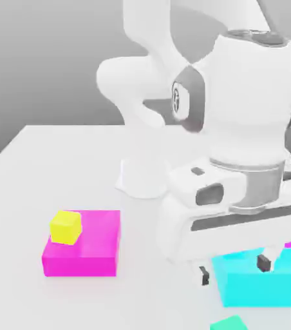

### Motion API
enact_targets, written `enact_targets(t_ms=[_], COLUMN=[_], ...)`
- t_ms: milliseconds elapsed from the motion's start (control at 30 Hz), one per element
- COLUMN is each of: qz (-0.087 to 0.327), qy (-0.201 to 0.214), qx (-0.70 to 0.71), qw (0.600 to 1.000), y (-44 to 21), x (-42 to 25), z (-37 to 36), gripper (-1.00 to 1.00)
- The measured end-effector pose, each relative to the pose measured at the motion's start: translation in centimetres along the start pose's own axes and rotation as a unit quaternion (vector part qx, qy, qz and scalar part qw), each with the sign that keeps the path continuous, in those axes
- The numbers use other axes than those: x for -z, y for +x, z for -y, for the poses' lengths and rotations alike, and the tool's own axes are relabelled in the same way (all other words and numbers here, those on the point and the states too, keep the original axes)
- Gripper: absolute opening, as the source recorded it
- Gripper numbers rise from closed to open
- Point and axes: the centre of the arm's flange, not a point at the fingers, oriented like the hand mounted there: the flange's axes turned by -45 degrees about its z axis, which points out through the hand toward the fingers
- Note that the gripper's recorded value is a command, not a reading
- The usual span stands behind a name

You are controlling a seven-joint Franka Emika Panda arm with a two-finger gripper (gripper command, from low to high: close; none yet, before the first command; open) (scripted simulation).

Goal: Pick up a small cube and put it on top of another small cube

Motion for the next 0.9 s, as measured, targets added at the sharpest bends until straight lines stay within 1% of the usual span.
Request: enact_targets(t_ms=[100,233,267,467,533,633,767,900], qz=[0.031,0.039,0.039,0.039,0.039,0.039,0.036,0.035], qy=[0.009,0.011,0.011,0.012,0.012,0.012,0.026,0.033], qx=[0.015,0.019,0.019,0.019,0.019,0.019,0.040,0.068], qw=[0.999,0.999,0.999,0.999,0.999,0.999,0.998,0.997], y=[-0.7,-1.3,-1.4,-1.4,-1.2,-1.0,-2.1,-4.5], x=[-5.3,-11.5,-12.2,-12.6,-11.0,-6.9,-1.8,2.8], z=[1.4,1.8,1.9,1.9,1.9,1.9,6.8,12.2], gripper=[0.00,0.00,-1.00,-1.00,-1.00,-1.00,-1.00,-1.00])
